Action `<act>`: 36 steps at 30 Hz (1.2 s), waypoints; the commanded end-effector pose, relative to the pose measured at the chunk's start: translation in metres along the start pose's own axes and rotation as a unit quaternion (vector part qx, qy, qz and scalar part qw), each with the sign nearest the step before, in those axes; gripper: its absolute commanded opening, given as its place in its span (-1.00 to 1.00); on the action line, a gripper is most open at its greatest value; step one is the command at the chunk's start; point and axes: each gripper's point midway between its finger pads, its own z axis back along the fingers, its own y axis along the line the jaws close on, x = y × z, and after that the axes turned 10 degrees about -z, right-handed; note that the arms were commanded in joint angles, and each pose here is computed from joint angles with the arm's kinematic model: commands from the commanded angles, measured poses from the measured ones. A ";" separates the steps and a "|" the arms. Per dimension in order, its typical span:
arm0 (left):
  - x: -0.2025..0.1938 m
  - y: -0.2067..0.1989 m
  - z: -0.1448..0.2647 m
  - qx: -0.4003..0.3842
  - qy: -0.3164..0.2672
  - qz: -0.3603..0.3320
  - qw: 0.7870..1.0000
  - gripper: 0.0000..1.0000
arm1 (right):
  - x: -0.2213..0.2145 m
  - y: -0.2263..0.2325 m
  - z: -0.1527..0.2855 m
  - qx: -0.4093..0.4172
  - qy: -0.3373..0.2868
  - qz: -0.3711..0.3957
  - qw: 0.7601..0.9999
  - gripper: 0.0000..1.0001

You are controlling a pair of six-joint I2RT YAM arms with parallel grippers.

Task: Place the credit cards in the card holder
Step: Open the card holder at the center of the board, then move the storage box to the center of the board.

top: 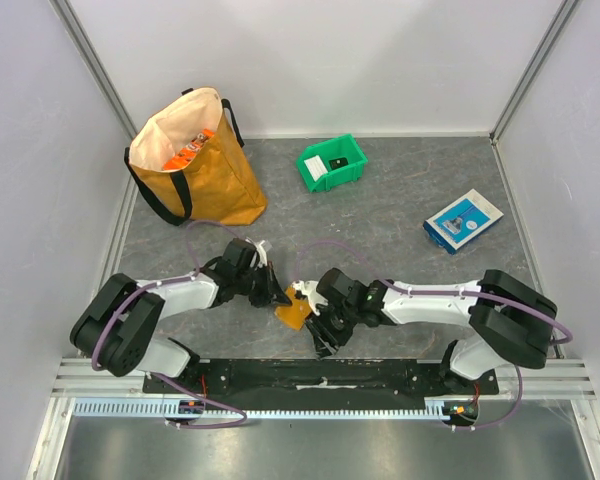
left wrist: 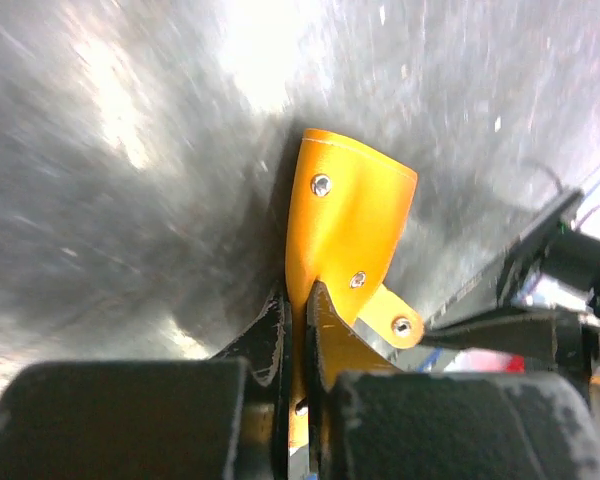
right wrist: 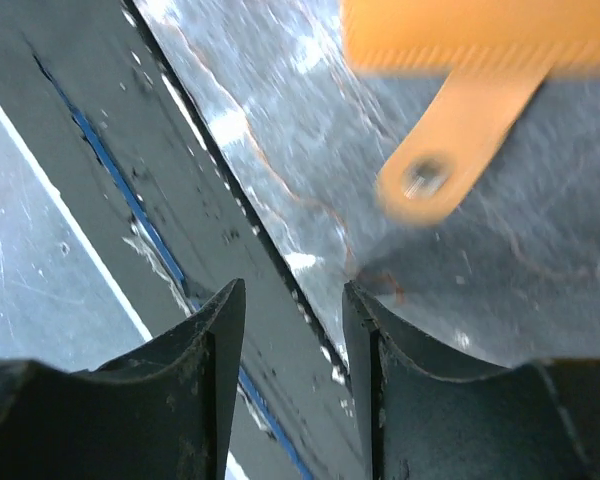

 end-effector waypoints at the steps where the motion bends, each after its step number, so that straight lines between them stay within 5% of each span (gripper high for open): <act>1: 0.027 0.040 0.004 0.111 -0.053 -0.008 0.992 -0.96 | -0.020 -0.026 0.026 -0.074 0.052 -0.032 0.995 0.03; 5: 0.030 0.034 0.004 0.102 -0.049 -0.003 0.994 -0.90 | 0.038 -0.044 0.059 -0.104 -0.046 -0.069 0.991 0.04; 9: 0.031 0.029 0.011 0.101 -0.049 -0.004 0.994 -0.19 | 0.115 -0.098 0.116 -0.194 -0.196 -0.173 0.946 0.42; 17: 0.051 0.012 0.035 0.107 -0.082 -0.025 0.991 0.72 | 0.241 -0.166 0.175 -0.240 -0.359 -0.337 0.836 0.60; 22: 0.068 0.000 0.051 0.111 -0.108 -0.044 0.987 0.78 | 0.306 -0.214 0.231 -0.231 -0.460 -0.420 0.747 0.69; 24: 0.074 -0.005 0.056 0.108 -0.120 -0.051 0.986 0.79 | 0.327 -0.230 0.240 -0.231 -0.481 -0.426 0.730 0.72; 30: 0.080 -0.013 0.061 0.104 -0.125 -0.063 0.985 0.81 | 0.363 -0.287 0.239 -0.263 -0.501 -0.436 0.700 0.77; 36: 0.082 -0.015 0.066 0.105 -0.131 -0.068 0.983 0.84 | 0.377 -0.322 0.219 -0.287 -0.485 -0.430 0.705 0.80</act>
